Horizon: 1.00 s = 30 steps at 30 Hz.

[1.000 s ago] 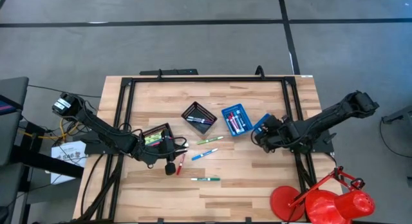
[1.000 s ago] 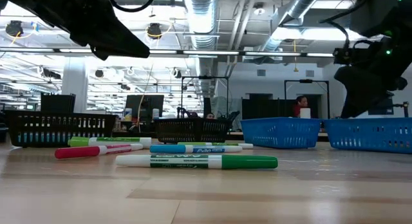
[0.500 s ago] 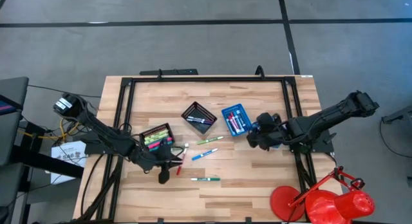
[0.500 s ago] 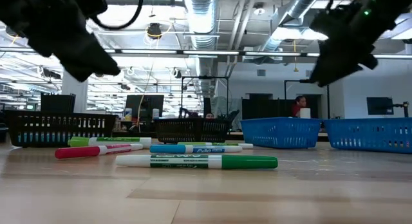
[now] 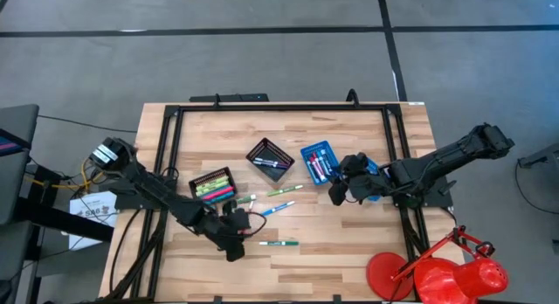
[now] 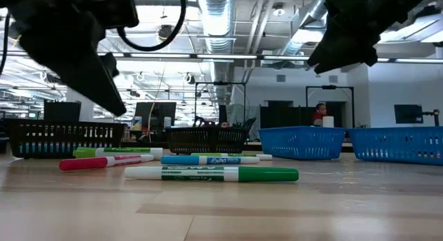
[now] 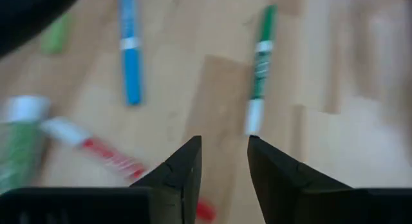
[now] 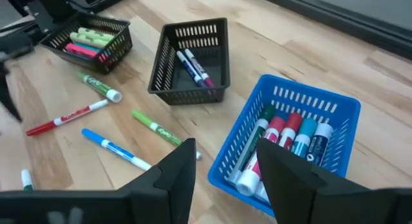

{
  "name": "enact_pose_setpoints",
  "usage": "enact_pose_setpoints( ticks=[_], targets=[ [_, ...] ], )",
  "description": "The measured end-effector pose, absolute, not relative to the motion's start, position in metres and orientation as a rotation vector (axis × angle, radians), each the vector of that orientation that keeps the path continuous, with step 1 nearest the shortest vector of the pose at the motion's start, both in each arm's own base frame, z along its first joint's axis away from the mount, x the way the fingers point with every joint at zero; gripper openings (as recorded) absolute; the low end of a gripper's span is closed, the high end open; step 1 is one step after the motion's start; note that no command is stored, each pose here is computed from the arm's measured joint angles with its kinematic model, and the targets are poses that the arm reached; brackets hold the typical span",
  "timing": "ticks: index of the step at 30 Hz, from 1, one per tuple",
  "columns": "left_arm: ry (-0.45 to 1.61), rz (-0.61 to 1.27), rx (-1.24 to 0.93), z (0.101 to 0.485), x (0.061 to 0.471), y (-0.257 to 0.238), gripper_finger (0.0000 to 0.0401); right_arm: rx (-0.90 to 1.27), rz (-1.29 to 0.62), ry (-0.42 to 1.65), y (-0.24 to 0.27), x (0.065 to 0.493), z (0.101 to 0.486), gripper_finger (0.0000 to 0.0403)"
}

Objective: Pick & Place Markers
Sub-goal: Put the small red marker into the right black bin

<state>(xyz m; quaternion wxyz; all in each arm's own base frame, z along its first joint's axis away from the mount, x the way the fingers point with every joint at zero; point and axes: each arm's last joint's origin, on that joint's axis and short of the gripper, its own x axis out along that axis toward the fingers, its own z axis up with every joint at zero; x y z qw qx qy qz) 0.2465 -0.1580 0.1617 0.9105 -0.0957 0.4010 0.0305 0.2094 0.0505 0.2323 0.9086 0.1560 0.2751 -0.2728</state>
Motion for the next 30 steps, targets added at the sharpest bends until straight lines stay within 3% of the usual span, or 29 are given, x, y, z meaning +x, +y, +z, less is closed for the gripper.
enact_pose_setpoints(
  ticks=[5,20,30],
  targets=[
    [0.904,0.167,-0.208,0.173,0.250,-0.152,0.0122,0.322,-0.563,0.567,0.050,0.209,0.232,0.0152],
    [1.047,0.286,-0.151,0.114,0.251,-0.152,0.0120,0.333,-0.557,0.549,0.051,0.211,0.234,0.0146],
    [1.035,0.229,-0.065,0.116,0.252,-0.152,0.0026,0.337,-0.556,0.544,0.051,0.211,0.234,0.0143]
  ],
)
